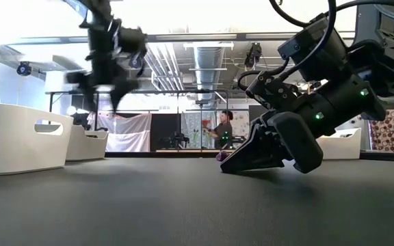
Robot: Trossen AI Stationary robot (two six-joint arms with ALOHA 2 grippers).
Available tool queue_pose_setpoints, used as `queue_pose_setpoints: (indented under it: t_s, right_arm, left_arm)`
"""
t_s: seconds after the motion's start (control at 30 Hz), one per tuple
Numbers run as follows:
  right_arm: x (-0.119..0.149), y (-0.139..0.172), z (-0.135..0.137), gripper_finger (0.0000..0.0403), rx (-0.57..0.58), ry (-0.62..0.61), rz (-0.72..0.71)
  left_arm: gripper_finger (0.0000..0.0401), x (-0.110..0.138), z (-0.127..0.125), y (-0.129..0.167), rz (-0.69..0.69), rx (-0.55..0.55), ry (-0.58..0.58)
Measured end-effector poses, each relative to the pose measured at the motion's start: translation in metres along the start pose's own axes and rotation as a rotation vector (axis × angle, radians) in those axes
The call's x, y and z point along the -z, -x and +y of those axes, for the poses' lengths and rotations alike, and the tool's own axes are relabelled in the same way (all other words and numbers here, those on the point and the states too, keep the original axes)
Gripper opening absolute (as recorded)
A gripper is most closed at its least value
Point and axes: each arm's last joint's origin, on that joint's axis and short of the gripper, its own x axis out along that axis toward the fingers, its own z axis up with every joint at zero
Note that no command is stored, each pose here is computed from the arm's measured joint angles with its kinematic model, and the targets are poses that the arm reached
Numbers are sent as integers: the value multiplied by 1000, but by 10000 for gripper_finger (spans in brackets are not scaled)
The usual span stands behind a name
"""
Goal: Sort produce into baskets
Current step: Put the violet eggplant into the gray bin
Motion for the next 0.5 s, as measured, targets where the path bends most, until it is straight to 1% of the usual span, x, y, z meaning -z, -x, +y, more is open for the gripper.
queue_pose_setpoints:
  t_s: [0.1,0.13,0.17,0.23,0.27,0.3,0.37,0.4,0.5]
  right_arm:
    - [1,0,-1,59,4,8,6]
    - [2,0,-1,59,7,39,25]
    - [2,2,-2,59,11,85,63]
    - [11,10,-6,58,43,148,195]
    - [15,16,-10,57,77,158,258]
    - [15,23,-13,56,120,160,289]
    - [7,37,-18,51,169,143,274]
    - [3,45,-19,49,164,138,258]
    - [-4,70,-21,43,93,131,225]
  left_arm:
    - [283,-4,-31,23,-171,155,-48]
    - [283,-4,-42,29,-229,208,-71]
    - [283,-2,-53,34,-280,252,-94]
    - [284,3,-74,38,-366,338,-130]
    - [284,7,-82,38,-392,373,-147]
    - [283,10,-90,36,-403,395,-165]
    - [281,15,-103,29,-418,438,-187]
    - [280,17,-110,24,-424,452,-196]
    - [274,22,-131,3,-451,490,-229]
